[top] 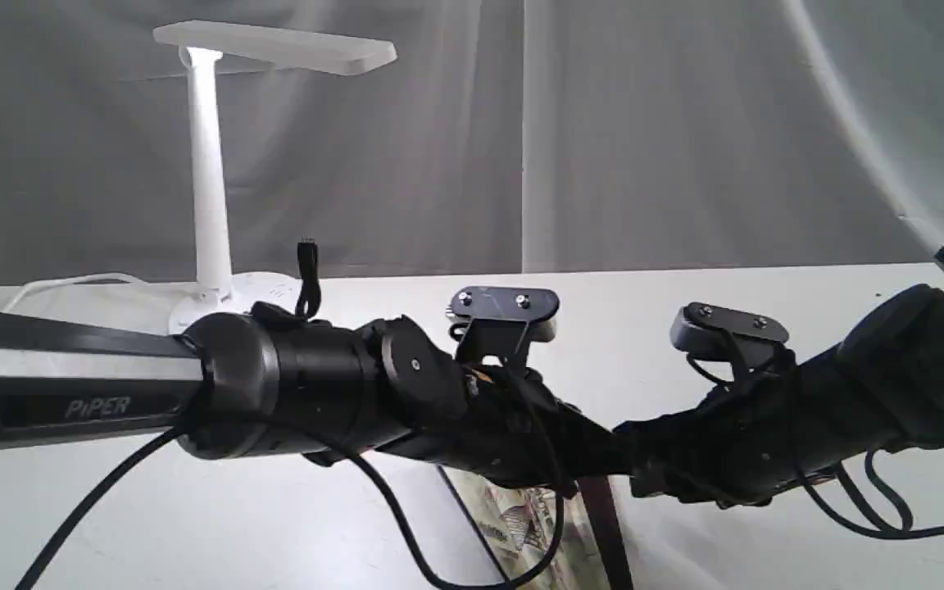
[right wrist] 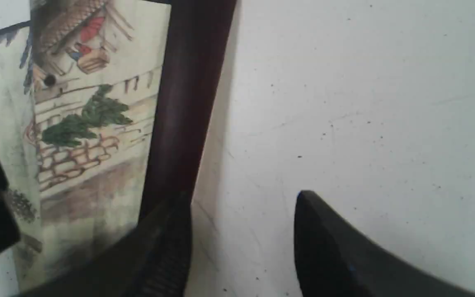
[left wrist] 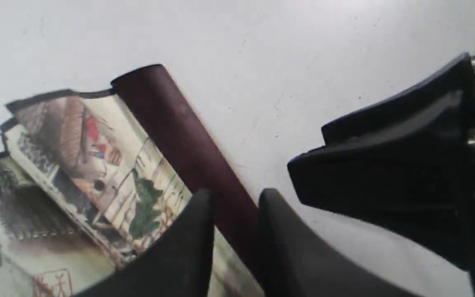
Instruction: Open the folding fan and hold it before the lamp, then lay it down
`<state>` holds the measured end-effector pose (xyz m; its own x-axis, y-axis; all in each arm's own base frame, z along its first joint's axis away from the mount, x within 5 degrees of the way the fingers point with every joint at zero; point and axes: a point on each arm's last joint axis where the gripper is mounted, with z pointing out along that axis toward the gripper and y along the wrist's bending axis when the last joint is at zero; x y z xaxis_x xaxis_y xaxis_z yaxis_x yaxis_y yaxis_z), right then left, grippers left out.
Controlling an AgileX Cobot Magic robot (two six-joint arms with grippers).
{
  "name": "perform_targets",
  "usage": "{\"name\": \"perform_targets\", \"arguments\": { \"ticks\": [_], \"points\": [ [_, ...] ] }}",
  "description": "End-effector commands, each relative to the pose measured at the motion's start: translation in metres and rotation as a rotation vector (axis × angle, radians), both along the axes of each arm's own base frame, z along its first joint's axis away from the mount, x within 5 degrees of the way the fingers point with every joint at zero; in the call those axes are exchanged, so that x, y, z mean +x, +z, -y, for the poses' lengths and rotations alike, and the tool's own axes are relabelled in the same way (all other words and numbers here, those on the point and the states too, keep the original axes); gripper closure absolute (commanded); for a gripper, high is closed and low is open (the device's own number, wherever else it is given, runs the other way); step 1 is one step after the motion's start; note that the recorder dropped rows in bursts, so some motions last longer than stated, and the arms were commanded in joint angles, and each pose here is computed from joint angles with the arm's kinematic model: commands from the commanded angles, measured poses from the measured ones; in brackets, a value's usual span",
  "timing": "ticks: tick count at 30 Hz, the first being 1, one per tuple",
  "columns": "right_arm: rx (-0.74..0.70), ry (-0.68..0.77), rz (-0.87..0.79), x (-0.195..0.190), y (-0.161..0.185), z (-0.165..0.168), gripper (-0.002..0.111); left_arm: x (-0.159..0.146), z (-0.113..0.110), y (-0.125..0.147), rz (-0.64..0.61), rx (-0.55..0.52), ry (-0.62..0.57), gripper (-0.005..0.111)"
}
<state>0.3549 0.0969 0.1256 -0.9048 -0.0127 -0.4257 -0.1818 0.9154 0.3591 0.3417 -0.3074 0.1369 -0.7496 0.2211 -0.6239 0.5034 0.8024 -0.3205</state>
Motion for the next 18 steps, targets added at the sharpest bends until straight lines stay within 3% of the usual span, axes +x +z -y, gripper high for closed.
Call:
{"name": "perform_targets", "arguments": {
  "ticks": [1, 7, 13, 18],
  "points": [
    [-0.003, 0.008, 0.009, 0.001, 0.002, -0.001, 0.067, -0.002, 0.002, -0.008, -0.031, 0.016, -0.028, 0.087],
    [0.000, 0.011, 0.005, 0.001, 0.002, -0.001, 0.067, -0.001, -0.001, -0.035, -0.078, 0.056, -0.026, 0.087],
    [0.000, 0.011, 0.005, 0.001, 0.002, -0.001, 0.067, 0.008, -0.016, -0.037, -0.109, 0.075, -0.025, 0.087],
    [0.003, 0.003, 0.006, 0.001, 0.002, -0.001, 0.067, 0.013, -0.032, -0.039, -0.204, 0.079, -0.035, 0.087]
  ]
}}
